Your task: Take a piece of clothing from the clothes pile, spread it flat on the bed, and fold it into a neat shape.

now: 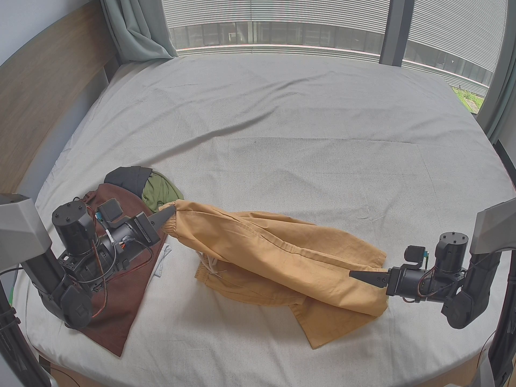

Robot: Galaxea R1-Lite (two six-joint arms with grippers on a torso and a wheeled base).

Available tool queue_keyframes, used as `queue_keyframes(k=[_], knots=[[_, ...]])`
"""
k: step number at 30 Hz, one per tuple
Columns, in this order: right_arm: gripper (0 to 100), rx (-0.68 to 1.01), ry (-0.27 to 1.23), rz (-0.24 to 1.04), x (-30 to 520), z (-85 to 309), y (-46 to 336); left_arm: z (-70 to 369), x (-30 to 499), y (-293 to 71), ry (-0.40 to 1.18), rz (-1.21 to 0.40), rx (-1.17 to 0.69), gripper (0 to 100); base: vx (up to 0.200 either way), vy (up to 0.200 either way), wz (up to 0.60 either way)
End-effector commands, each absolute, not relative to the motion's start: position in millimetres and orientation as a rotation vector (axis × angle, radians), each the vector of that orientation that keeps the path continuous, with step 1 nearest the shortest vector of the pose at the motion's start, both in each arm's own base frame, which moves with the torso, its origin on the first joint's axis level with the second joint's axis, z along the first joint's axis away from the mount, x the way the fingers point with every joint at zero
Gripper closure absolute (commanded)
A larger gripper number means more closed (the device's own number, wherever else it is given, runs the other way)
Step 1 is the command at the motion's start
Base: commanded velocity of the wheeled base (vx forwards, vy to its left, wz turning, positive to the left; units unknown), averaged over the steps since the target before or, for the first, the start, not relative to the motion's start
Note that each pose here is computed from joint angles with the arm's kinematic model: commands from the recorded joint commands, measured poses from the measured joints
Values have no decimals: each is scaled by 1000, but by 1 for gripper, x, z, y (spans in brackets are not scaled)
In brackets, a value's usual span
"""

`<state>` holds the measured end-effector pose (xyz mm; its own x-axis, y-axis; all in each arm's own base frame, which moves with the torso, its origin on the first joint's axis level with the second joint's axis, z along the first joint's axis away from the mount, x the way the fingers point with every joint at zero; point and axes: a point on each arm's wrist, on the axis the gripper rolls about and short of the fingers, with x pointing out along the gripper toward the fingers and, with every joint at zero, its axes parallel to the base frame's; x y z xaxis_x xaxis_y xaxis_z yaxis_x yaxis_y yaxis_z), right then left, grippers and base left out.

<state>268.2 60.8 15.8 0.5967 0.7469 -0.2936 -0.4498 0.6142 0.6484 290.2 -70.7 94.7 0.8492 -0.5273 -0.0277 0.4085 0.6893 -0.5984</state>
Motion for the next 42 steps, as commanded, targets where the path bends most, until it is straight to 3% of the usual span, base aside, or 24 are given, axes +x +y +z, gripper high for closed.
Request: queue_keyframes(k=[1, 7, 8, 21, 33, 42], knots=[[0, 555, 585, 740, 270, 16, 61, 95, 290, -71, 203, -529, -617, 100, 0, 0, 0], [0, 551, 579, 732, 272, 15, 63, 95, 290, -71, 202, -528, -617, 100, 0, 0, 0], [100, 548, 577, 723, 273, 15, 64, 95, 290, -71, 202, -528, -617, 100, 0, 0, 0], [100, 526, 536, 708, 273, 23, 69, 95, 290, -71, 202, -529, -620, 100, 0, 0, 0], [100, 519, 306, 788, 254, 96, 70, 117, 287, -72, 126, -569, -611, 100, 0, 0, 0], [100, 535, 268, 806, 251, 108, 70, 121, 284, -73, 117, -583, -606, 100, 0, 0, 0]])
